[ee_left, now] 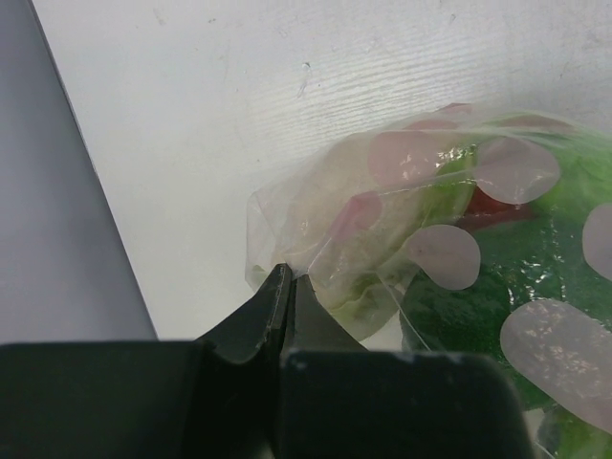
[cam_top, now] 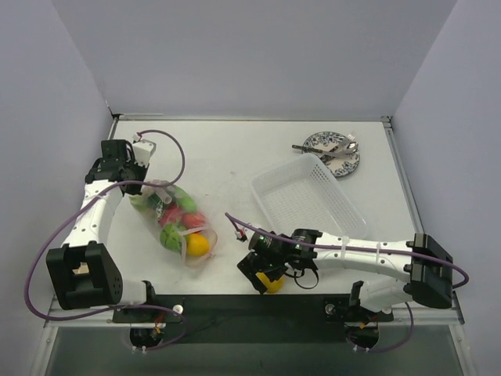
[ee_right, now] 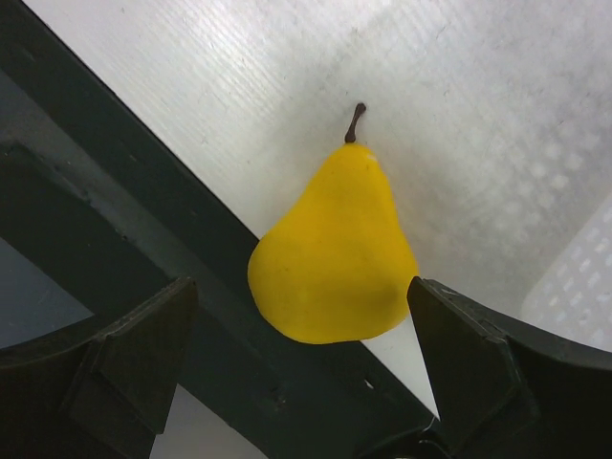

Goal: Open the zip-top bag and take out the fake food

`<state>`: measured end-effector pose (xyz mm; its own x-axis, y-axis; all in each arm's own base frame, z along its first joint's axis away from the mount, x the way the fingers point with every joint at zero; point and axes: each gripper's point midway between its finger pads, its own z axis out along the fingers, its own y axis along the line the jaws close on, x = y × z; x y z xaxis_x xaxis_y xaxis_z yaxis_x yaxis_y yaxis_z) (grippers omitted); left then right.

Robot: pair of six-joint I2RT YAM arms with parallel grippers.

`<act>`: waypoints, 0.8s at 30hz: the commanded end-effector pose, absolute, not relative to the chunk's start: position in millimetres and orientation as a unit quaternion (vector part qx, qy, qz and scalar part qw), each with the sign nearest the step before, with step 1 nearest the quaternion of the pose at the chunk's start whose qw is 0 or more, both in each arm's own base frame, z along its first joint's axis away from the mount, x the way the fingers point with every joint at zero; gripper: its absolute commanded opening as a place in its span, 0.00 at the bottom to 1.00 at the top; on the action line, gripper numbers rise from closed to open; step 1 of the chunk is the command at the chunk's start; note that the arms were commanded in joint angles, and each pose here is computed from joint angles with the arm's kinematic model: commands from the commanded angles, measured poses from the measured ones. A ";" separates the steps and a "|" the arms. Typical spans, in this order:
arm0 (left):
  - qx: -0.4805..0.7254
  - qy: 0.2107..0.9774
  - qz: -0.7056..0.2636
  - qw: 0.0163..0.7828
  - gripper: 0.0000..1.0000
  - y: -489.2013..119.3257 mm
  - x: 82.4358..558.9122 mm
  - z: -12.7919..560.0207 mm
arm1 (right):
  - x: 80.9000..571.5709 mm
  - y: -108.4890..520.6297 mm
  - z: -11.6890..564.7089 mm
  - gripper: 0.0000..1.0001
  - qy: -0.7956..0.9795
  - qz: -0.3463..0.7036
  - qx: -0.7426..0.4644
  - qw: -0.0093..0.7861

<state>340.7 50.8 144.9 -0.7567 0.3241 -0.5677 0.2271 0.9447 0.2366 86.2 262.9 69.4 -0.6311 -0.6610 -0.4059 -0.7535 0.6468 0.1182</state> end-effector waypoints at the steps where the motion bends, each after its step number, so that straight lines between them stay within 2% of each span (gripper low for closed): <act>1: 0.148 0.919 0.080 0.356 0.00 51.8 356.6 172.4 | 73.0 241.3 53.8 1.00 0.908 0.100 -0.381 0.139; 6: 0.151 0.919 0.078 0.357 0.00 50.7 357.9 175.1 | 66.9 241.1 33.9 1.00 0.912 0.088 -0.385 0.115; 16: 0.149 0.919 0.074 0.357 0.00 49.2 357.1 171.4 | 76.5 256.0 19.8 0.99 0.906 0.080 -0.398 0.119; 17: 0.149 0.921 0.073 0.352 0.00 49.0 355.2 167.8 | 79.2 257.6 21.1 0.94 0.905 0.080 -0.398 0.124; 18: 0.149 0.922 0.072 0.350 0.00 48.7 354.7 165.7 | 79.7 259.7 22.0 0.83 0.904 0.083 -0.400 0.124; 20: 0.149 0.923 0.073 0.348 0.00 48.8 354.1 161.7 | 83.9 267.7 28.9 0.67 0.901 0.094 -0.403 0.129; 21: 0.145 0.923 0.074 0.347 0.00 49.7 354.3 160.6 | 87.9 271.9 35.4 0.42 0.900 0.101 -0.402 0.137; 23: 0.143 0.925 0.073 0.343 0.00 49.8 354.3 157.4 | 100.2 285.3 56.6 0.17 0.893 0.116 -0.402 0.166; 24: 0.141 0.927 0.072 0.340 0.00 50.1 352.9 154.8 | 110.8 285.4 71.0 0.11 0.892 0.116 -0.394 0.186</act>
